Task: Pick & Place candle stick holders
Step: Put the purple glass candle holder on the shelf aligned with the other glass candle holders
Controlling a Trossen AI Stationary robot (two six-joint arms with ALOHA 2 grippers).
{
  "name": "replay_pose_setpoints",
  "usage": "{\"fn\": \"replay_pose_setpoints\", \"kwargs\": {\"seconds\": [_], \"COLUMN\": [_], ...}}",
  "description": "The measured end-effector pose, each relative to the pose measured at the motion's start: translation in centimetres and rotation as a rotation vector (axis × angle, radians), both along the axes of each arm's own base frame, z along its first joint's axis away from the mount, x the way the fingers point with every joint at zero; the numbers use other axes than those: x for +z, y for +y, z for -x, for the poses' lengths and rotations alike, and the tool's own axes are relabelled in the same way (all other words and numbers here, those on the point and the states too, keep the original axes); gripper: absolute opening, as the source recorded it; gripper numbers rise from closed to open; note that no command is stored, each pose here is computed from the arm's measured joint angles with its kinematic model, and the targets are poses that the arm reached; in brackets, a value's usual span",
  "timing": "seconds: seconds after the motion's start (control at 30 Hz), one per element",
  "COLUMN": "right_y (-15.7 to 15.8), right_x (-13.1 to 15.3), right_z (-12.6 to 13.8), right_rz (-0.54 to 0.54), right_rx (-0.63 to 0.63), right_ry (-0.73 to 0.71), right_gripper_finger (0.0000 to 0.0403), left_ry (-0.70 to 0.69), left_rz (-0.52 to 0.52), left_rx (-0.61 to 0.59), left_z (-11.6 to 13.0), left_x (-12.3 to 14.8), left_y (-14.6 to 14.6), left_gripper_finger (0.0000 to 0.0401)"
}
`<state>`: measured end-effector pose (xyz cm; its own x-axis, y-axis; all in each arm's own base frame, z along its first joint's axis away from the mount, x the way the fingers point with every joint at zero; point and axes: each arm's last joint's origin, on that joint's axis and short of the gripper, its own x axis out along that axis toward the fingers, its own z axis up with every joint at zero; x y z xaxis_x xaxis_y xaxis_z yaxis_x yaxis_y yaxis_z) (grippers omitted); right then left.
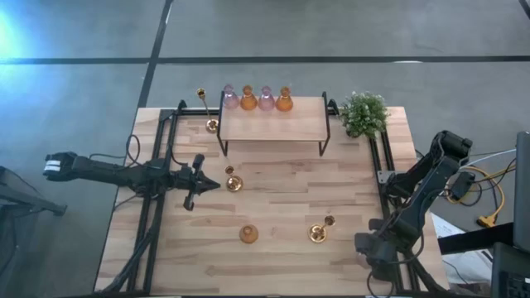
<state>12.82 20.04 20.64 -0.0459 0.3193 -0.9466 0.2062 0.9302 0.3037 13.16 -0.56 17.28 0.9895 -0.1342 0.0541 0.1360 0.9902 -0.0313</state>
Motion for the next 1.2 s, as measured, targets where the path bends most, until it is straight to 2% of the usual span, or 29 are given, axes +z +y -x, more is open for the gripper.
{"fn": "replay_pose_setpoints", "kwargs": {"seconds": [0.33,0.83,1.2], "right_y": [-1.6,-6.1,-9.9], "right_x": [-0.2,0.0,0.2], "right_z": [0.5,0.1,-0.8], "right_rz": [0.003,0.041,0.017], "right_rx": [-0.024,-0.084,-0.201], "right_ry": [-0.017,-0.095,-0.16], "right_gripper_finger": [0.0008,0.0008,0.0008], "left_ry": [0.0,0.0,0.0], "left_rz": [0.0,0.0,0.0], "left_rx": [0.0,0.0,0.0], "left_z": [0.0,0.0,0.0], "left_x": [0.0,0.0,0.0], "left_y": [0.0,0.0,0.0], "left_gripper_finger": [0.0014,0.0014,0.0014]}}
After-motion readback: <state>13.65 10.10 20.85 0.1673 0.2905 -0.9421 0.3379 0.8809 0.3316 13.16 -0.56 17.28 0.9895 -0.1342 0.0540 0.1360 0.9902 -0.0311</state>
